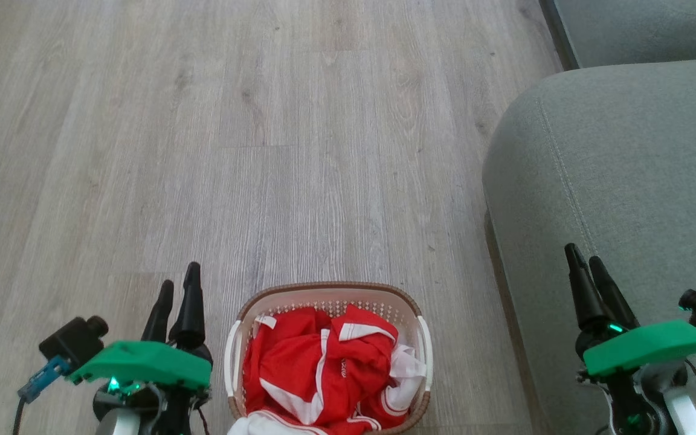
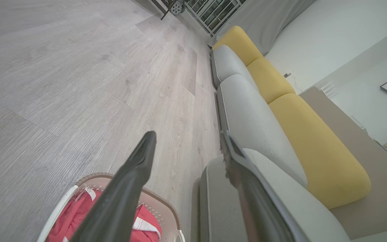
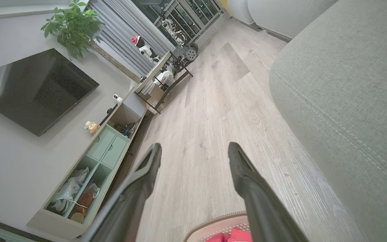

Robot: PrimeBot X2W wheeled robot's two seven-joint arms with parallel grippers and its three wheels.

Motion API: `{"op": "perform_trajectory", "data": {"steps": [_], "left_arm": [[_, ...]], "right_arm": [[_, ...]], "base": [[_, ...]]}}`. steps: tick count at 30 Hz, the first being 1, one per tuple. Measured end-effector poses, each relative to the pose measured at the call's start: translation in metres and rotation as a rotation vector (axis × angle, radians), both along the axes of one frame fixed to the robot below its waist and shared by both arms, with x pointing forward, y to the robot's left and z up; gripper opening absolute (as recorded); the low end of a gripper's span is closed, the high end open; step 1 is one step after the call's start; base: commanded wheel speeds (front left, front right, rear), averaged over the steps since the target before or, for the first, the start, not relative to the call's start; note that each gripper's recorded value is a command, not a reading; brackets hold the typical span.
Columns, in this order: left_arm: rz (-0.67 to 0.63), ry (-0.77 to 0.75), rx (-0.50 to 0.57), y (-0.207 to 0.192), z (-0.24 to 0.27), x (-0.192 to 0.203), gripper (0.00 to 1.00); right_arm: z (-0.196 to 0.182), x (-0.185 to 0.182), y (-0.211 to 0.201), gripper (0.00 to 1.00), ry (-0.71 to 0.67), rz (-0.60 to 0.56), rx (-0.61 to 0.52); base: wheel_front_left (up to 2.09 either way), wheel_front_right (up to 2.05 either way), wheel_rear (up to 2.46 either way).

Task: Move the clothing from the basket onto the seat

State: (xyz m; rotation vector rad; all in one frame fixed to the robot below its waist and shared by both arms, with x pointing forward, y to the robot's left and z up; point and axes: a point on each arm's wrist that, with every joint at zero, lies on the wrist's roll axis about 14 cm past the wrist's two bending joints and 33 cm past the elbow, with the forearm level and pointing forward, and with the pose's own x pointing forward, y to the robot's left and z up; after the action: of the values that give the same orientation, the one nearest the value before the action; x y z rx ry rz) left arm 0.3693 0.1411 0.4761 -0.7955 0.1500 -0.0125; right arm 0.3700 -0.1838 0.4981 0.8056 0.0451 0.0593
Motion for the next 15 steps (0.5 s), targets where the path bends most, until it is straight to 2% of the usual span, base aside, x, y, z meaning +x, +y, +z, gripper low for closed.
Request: {"op": "perform_trajectory", "data": {"steps": [15], "left_arm": [[-0.014, -0.087, 0.17, -0.008, 0.02, 0.006, 1.0]], "right_arm": [[0.013, 0.003, 0.009, 1.0, -0.068, 0.036, -0.162]], "base": [[0.0, 0.0, 0.0]]}}
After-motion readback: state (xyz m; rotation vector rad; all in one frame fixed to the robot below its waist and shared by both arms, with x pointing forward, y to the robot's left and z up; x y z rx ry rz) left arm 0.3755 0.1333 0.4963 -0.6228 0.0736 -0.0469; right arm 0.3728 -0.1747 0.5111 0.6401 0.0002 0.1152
